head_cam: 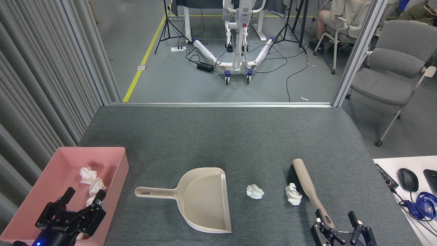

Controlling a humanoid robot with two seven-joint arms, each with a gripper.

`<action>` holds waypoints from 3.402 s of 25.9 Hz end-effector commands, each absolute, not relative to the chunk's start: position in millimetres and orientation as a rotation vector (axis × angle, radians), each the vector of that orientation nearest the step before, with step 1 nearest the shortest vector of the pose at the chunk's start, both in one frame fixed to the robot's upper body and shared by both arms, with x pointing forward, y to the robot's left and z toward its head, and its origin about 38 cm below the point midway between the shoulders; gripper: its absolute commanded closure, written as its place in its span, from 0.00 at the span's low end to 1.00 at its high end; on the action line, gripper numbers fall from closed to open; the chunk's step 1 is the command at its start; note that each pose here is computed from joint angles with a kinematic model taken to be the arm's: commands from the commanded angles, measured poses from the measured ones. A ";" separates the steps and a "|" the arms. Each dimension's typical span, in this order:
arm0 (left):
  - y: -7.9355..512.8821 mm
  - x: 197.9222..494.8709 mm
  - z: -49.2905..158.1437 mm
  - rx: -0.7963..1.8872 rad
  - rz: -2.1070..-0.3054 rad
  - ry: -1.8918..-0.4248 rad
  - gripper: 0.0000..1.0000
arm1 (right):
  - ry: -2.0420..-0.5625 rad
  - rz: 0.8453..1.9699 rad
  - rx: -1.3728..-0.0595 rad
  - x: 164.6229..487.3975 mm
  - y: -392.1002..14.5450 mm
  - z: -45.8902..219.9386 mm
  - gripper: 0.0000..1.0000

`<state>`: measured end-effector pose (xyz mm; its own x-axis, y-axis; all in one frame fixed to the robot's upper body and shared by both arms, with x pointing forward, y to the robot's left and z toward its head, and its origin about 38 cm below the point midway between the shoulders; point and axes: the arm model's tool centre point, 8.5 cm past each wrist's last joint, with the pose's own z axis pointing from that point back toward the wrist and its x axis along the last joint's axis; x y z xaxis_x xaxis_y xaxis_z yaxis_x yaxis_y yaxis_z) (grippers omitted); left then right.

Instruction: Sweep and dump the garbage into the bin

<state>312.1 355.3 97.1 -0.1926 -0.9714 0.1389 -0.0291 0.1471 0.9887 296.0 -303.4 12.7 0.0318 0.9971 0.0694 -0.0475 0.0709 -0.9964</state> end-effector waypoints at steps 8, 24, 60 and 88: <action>358.0 313.9 96.1 1.036 -1.218 -1.438 0.00 | -1.158 1.159 -1.092 293.0 -296.8 -5.1 0.02; 327.4 307.0 99.5 0.950 -1.133 -1.546 0.01 | -1.164 1.157 -1.062 304.7 -286.2 -14.2 0.02; 219.1 335.4 12.5 0.352 -0.548 -1.578 0.04 | -1.141 1.135 -1.042 312.5 -294.7 -22.9 0.17; 220.9 377.8 -19.1 0.343 -0.333 -1.514 0.08 | -1.158 1.158 -1.033 312.6 -299.1 -21.5 0.90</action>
